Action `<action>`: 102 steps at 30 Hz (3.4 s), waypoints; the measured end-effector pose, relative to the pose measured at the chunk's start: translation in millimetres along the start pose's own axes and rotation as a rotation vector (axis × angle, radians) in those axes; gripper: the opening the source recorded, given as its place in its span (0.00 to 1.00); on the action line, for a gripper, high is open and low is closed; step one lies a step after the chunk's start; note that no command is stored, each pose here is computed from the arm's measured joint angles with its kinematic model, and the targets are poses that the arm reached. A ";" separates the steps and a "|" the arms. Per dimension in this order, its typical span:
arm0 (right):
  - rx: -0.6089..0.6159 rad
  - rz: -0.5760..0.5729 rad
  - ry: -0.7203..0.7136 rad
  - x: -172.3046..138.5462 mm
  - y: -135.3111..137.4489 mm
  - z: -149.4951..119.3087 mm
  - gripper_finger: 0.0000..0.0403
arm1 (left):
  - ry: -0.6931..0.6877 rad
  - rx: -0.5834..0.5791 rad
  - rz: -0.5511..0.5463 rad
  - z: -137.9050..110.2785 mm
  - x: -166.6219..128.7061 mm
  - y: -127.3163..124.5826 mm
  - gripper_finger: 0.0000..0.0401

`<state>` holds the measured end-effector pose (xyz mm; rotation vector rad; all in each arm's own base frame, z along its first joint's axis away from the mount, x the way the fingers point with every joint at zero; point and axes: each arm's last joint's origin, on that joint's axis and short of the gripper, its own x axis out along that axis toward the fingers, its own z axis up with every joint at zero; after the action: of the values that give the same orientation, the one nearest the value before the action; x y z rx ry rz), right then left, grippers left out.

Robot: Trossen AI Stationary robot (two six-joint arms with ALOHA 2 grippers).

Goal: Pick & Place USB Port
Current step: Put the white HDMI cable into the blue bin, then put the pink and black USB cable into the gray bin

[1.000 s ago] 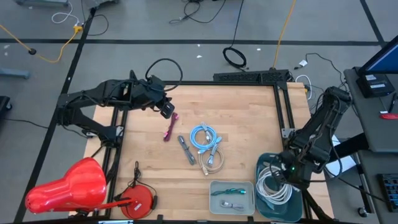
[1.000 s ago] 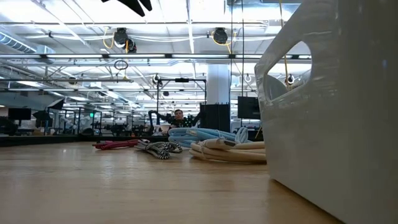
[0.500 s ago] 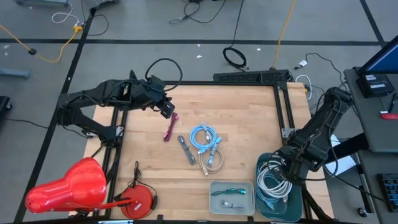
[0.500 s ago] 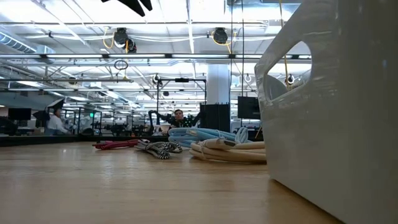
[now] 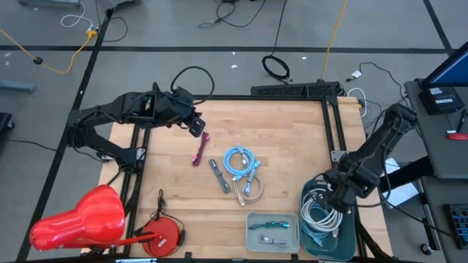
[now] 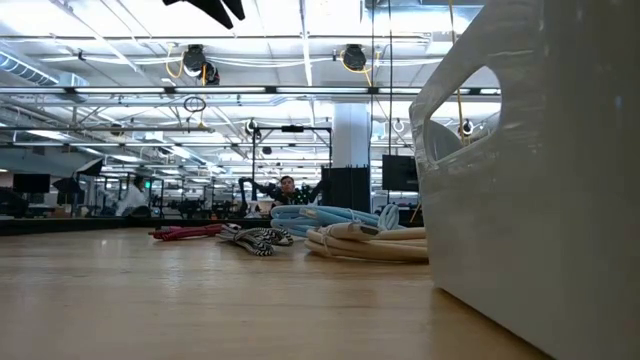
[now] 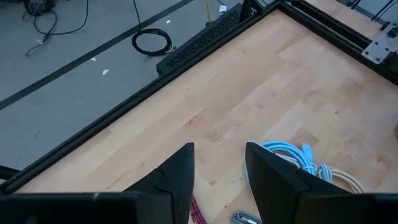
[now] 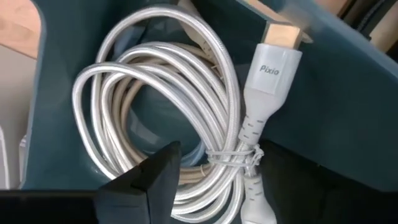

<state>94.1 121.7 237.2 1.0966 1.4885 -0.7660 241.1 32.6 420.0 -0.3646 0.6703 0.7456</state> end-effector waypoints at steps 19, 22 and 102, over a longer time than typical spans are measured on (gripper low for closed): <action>-0.005 0.055 0.026 -15.7 1.9 12.7 0.45 | 0.001 0.022 0.000 -0.1 0.0 -0.1 0.36; -0.021 0.021 0.008 -26.7 -1.1 13.6 0.43 | 0.001 0.022 0.000 -0.1 0.0 -0.1 0.36; -0.396 0.837 -0.982 -143.8 69.7 81.6 0.40 | 0.515 -0.473 0.106 -144.3 178.0 35.3 0.36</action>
<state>188.4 40.7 366.6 0.7354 0.2546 -0.2828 250.8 70.1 191.3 -0.9818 0.9999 0.9202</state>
